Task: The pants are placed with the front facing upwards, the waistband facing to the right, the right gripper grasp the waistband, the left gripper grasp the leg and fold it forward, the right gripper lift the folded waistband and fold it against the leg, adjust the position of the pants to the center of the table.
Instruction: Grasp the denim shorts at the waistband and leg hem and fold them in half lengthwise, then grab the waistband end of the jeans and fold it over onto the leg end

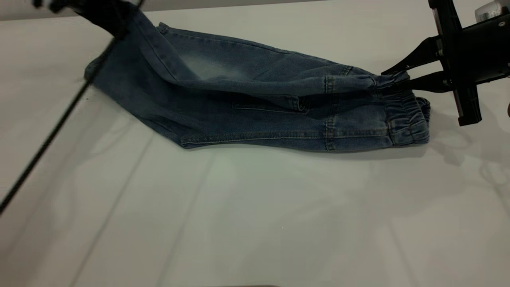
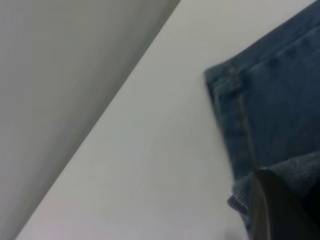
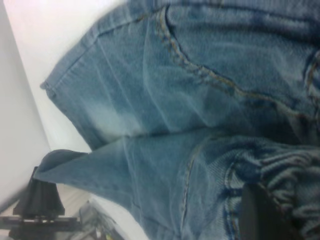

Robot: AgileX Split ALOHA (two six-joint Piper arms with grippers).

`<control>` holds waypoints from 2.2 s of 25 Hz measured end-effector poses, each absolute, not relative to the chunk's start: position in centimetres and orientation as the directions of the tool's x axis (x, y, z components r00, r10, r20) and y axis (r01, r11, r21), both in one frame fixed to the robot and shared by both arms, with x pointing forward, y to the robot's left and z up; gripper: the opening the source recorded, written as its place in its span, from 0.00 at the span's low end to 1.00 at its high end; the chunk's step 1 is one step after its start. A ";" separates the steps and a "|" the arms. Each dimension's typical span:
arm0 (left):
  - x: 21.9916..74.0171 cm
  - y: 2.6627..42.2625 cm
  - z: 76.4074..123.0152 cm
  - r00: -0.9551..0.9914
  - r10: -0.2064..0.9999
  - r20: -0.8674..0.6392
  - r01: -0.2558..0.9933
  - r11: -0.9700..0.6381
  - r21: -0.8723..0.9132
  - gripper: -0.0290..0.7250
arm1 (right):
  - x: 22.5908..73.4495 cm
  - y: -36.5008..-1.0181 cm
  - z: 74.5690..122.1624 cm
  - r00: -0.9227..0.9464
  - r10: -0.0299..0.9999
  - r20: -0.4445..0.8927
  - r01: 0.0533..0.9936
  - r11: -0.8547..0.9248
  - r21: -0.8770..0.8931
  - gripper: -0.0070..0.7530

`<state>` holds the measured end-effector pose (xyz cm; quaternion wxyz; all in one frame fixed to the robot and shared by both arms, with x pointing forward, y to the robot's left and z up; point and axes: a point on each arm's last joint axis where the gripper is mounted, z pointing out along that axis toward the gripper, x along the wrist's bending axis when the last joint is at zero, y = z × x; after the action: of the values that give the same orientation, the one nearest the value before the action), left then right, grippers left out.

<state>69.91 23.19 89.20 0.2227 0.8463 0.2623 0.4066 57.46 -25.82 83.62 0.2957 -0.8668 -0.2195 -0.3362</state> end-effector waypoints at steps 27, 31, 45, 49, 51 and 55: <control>71.0 23.4 85.2 0.451 0.824 0.342 0.518 -0.554 0.652 0.54 | 58.1 -26.5 83.2 0.790 0.056 0.611 0.394 -0.810 -0.435 0.38; 71.0 23.5 85.3 0.390 0.877 0.280 0.558 -0.467 0.686 0.57 | 59.0 -26.6 83.7 0.773 0.055 0.632 0.401 -0.815 -0.419 0.46; 71.4 23.5 89.5 0.314 0.917 0.247 0.509 -0.382 0.771 0.58 | 59.2 -25.7 85.2 0.573 0.185 0.799 0.658 -0.685 -0.313 0.48; 71.0 23.6 91.2 0.317 0.916 0.245 0.529 -0.385 0.756 0.58 | 58.9 -25.0 86.4 0.452 0.199 0.870 0.767 -0.584 -0.265 0.48; 70.7 23.7 92.0 0.319 0.916 0.242 0.542 -0.386 0.747 0.58 | 58.4 -24.6 86.7 0.407 0.230 0.884 0.821 -0.517 -0.244 0.48; 70.2 23.8 93.2 0.323 0.916 0.238 0.563 -0.388 0.730 0.58 | 56.5 -24.3 86.1 0.374 0.360 0.855 0.900 -0.365 -0.240 0.48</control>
<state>70.24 23.75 93.24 0.2712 0.7666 0.4822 0.3259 56.55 -24.25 86.12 0.3705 -0.7413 -0.4247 -0.3644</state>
